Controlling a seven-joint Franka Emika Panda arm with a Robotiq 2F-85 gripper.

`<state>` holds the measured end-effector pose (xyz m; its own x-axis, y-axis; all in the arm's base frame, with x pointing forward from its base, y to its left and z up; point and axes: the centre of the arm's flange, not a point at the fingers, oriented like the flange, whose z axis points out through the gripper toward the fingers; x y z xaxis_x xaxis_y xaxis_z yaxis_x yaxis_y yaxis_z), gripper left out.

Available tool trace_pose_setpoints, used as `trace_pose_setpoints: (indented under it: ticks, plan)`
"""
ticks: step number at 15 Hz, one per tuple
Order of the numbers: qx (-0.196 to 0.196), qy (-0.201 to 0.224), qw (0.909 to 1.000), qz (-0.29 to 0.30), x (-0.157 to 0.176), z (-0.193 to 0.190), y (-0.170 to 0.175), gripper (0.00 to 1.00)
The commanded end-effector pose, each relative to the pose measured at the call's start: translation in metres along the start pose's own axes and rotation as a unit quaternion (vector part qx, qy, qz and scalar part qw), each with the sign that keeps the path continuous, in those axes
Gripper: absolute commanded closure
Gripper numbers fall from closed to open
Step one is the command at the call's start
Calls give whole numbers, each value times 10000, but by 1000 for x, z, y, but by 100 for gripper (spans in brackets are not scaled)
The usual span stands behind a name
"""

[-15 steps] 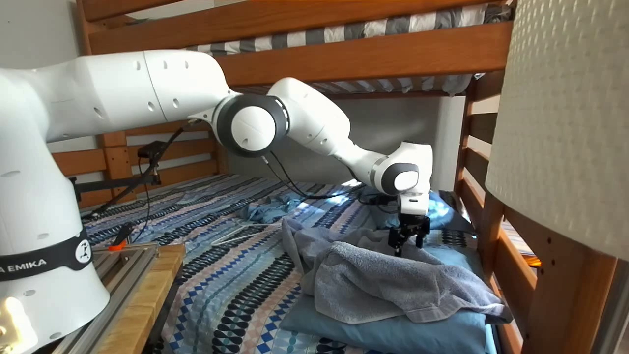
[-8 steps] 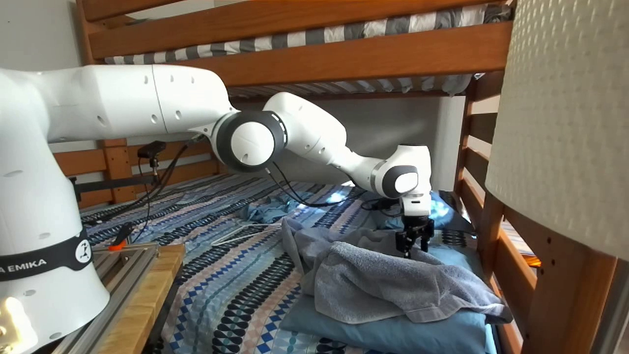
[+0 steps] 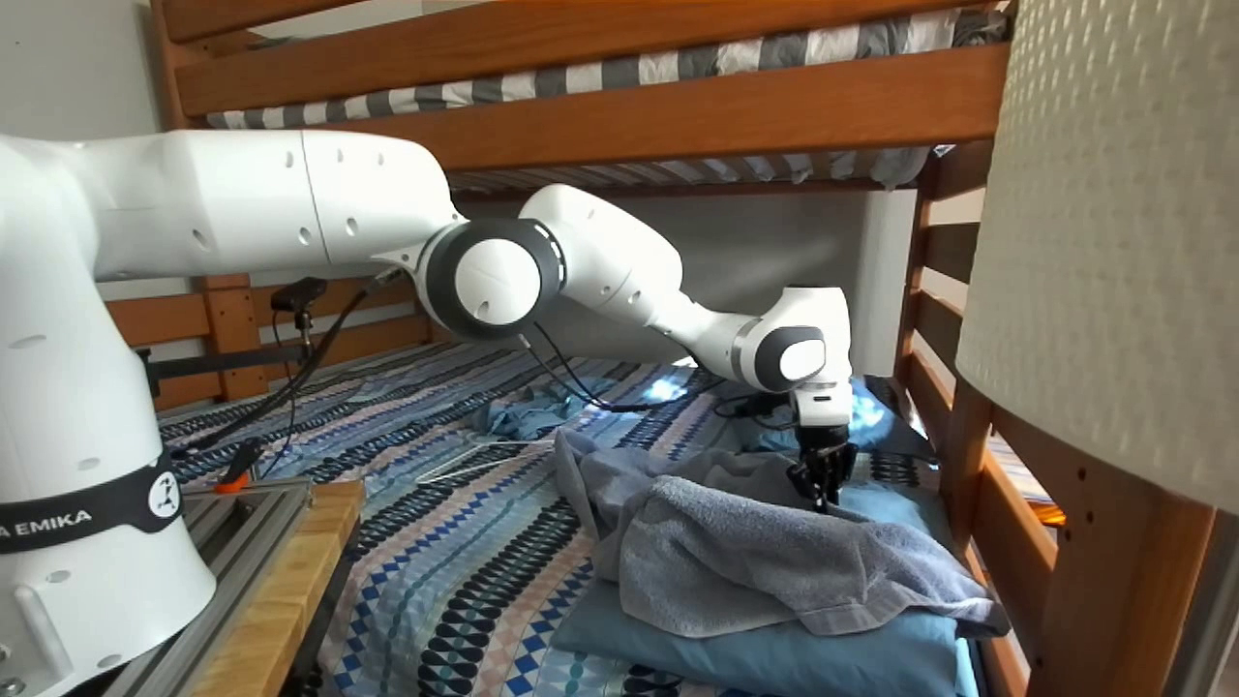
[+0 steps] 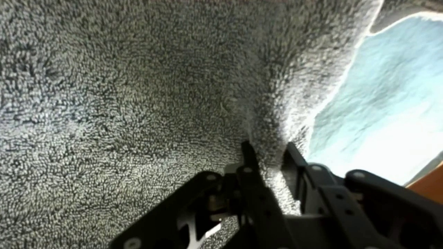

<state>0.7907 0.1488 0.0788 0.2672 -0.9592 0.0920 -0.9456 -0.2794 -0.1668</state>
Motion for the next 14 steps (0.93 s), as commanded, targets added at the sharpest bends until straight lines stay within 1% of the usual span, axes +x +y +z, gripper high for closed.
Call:
trace_pose_setpoints:
  ticks: [1, 2, 3, 5, 8, 11, 13, 14]
  plan:
    - [80, 278, 9996, 59, -2, 24, -48, 100]
    - [138, 380, 9992, 80, -4, 20, -49, 100]
    - [263, 582, 9979, 99, -7, 13, -51, 100]
    - [599, 936, 9938, 50, -14, -2, -61, 98]
    - [1209, 1416, 9825, -4, -25, -32, -89, 98]
    - [1641, 1754, 9707, 109, -27, -60, -111, 98]
    - [1777, 1890, 9656, 184, -24, -70, -121, 98]
    - [1743, 1929, 9654, 214, -21, -68, -123, 98]
